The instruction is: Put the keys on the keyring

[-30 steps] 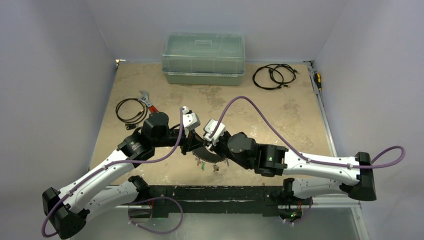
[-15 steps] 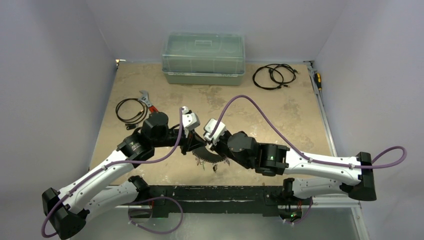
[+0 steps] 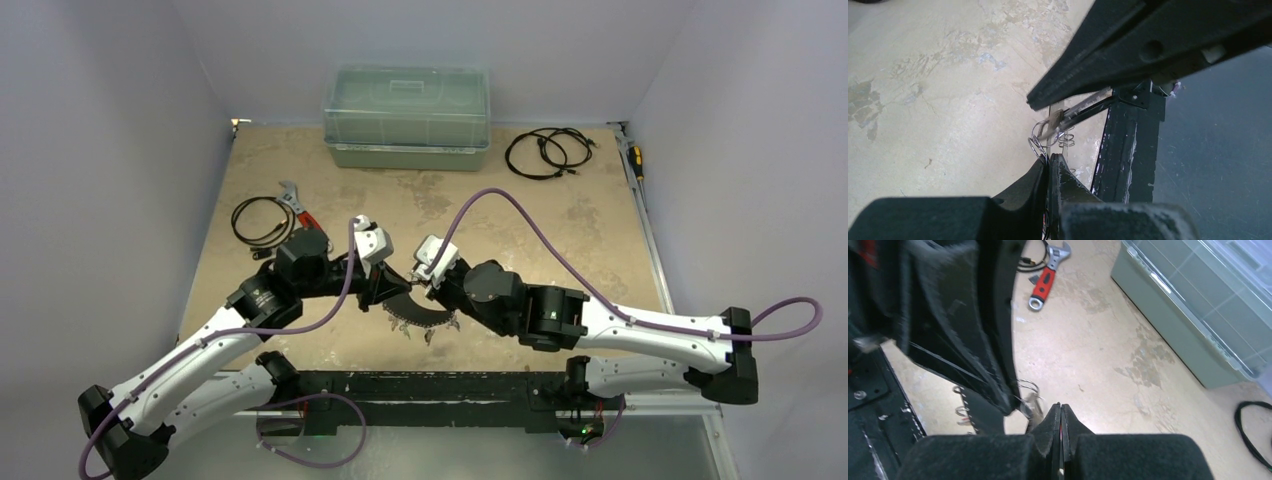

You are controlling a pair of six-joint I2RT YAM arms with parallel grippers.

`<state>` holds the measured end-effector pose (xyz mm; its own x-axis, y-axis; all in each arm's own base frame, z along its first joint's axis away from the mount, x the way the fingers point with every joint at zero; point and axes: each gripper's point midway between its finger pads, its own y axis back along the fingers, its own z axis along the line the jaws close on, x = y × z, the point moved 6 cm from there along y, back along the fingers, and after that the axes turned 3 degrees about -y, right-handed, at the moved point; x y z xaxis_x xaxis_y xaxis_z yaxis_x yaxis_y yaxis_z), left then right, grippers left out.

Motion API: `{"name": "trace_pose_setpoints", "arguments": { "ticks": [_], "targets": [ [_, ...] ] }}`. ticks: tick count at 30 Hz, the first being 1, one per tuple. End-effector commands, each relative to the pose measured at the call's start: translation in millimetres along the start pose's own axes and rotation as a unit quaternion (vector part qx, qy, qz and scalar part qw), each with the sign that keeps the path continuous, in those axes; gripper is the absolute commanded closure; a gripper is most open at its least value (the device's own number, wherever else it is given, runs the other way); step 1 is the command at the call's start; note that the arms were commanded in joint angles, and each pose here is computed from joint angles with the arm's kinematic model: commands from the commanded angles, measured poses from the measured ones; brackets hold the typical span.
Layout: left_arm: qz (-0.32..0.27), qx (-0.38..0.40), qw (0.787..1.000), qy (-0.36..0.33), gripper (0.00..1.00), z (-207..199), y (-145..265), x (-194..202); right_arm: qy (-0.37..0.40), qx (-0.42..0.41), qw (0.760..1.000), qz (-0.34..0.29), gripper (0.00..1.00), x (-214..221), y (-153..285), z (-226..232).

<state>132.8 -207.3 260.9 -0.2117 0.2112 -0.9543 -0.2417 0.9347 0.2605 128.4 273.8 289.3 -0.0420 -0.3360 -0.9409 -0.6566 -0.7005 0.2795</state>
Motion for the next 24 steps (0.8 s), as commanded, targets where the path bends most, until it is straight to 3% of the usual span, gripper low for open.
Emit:
{"name": "trace_pose_setpoints", "arguments": {
  "ticks": [1, 12, 19, 24],
  "targets": [
    [-0.049, 0.02, 0.998, -0.041, 1.0, -9, 7, -20, 0.021, 0.023, 1.0, -0.006, 1.0, -5, 8, -15],
    [-0.05, 0.021, 0.997, -0.045, 1.0, -10, 8, -21, 0.086, 0.021, 0.995, -0.036, 1.0, -17, 0, -17],
    [-0.051, 0.022, 0.997, -0.046, 1.0, -10, 9, -21, 0.054, 0.044, 0.996, -0.061, 1.0, -28, 9, -26],
    [-0.052, 0.027, 0.997, -0.047, 1.0, -11, 9, -22, -0.009, -0.007, 0.989, -0.146, 0.68, -48, 37, -47]
  ]
}}
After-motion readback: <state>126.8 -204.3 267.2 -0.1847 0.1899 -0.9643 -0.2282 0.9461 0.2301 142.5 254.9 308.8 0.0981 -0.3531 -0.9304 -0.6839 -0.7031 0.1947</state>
